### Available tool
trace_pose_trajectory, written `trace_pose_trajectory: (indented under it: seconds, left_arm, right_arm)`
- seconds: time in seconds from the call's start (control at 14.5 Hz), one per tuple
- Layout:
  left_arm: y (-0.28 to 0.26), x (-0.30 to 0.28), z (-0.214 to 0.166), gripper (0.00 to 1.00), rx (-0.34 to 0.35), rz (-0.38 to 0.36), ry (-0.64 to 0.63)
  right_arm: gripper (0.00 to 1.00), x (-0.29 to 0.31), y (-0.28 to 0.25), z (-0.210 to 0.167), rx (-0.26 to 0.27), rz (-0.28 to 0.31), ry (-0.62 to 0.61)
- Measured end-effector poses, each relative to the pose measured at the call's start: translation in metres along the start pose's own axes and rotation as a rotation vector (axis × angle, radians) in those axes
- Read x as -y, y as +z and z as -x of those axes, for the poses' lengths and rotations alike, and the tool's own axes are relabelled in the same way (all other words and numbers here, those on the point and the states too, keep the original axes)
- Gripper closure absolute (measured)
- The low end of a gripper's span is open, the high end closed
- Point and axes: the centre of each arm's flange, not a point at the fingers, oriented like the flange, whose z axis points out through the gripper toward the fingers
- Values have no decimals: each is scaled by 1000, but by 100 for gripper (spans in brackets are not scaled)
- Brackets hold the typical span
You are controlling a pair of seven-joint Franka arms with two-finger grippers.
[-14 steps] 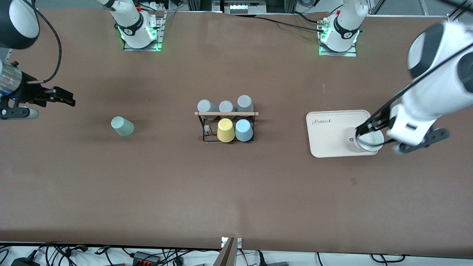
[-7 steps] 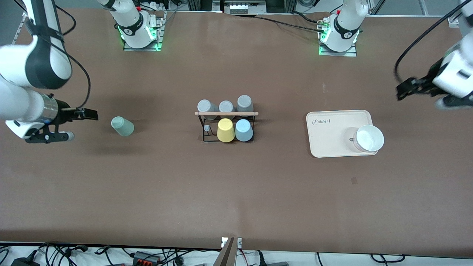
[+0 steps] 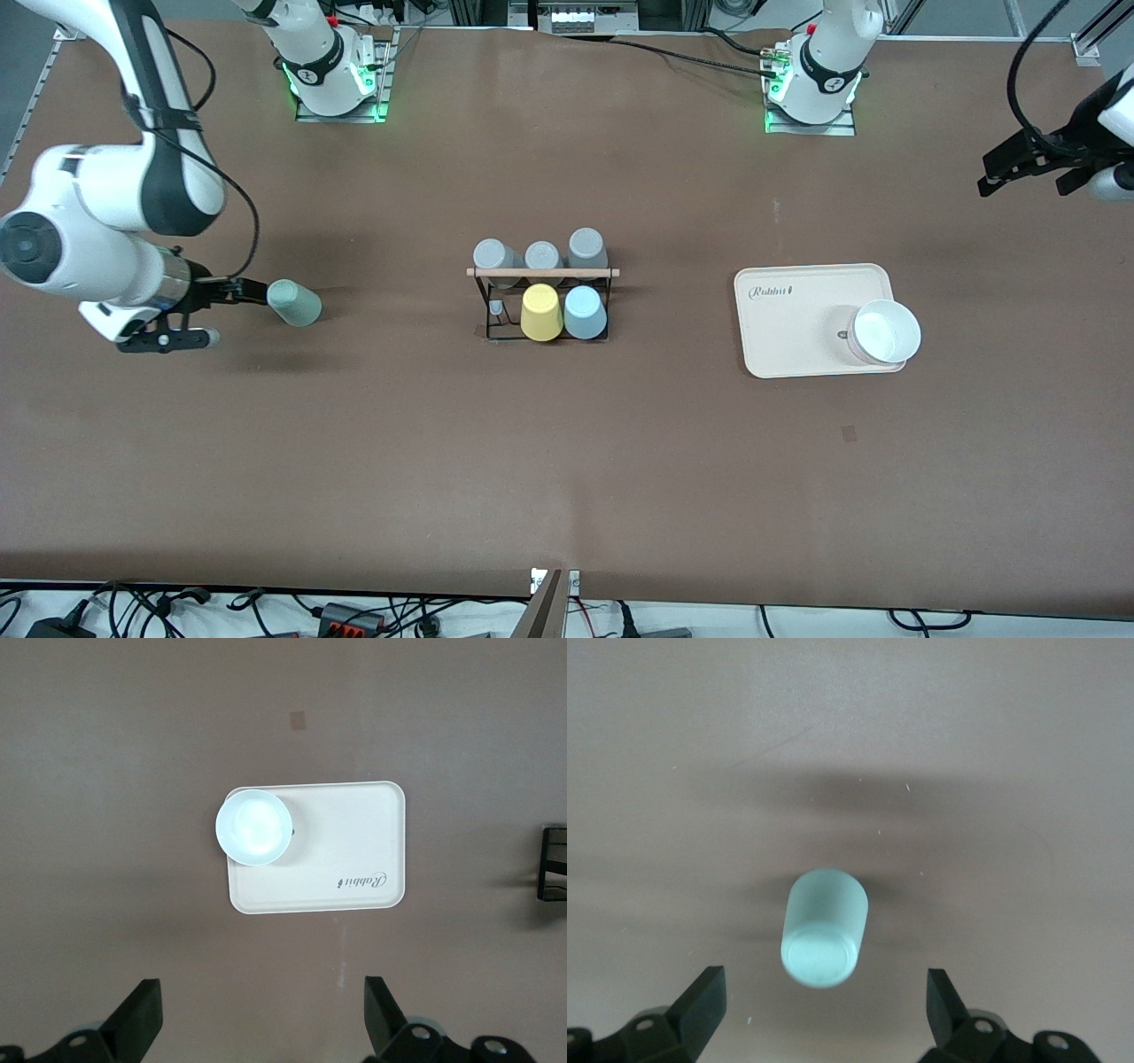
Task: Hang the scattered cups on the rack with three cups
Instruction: 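Reach the right gripper to the pale green cup while the left gripper retracts, then grasp the pale green cup with the right gripper and lift it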
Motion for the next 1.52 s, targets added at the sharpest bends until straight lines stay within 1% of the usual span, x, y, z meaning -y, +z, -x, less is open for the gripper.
trace_pose_trajectory:
  seconds: [0.14,0.48,0.83,1.38,1.45,1.52]
  left_arm:
    - [-1,-4,0,0,-3,-1,7]
    - [-14,0,2,0,-14,0,0]
    - [-38,0,9,0,-18,0,1]
    - [-26,2,2,0,14,0,-5]
    - [-26,2,1,0,12,0,-5]
    - [-27,3,1,0,10,0,-5]
  right_arm:
    - [0,6,29,6,-23,3,16]
    - [0,25,74,21,-42,7,30]
    - [0,22,95,28,-16,8,34]
    - [0,19,114,29,15,12,36]
    - [7,19,117,29,19,14,36]
    - [18,17,118,29,20,14,38]
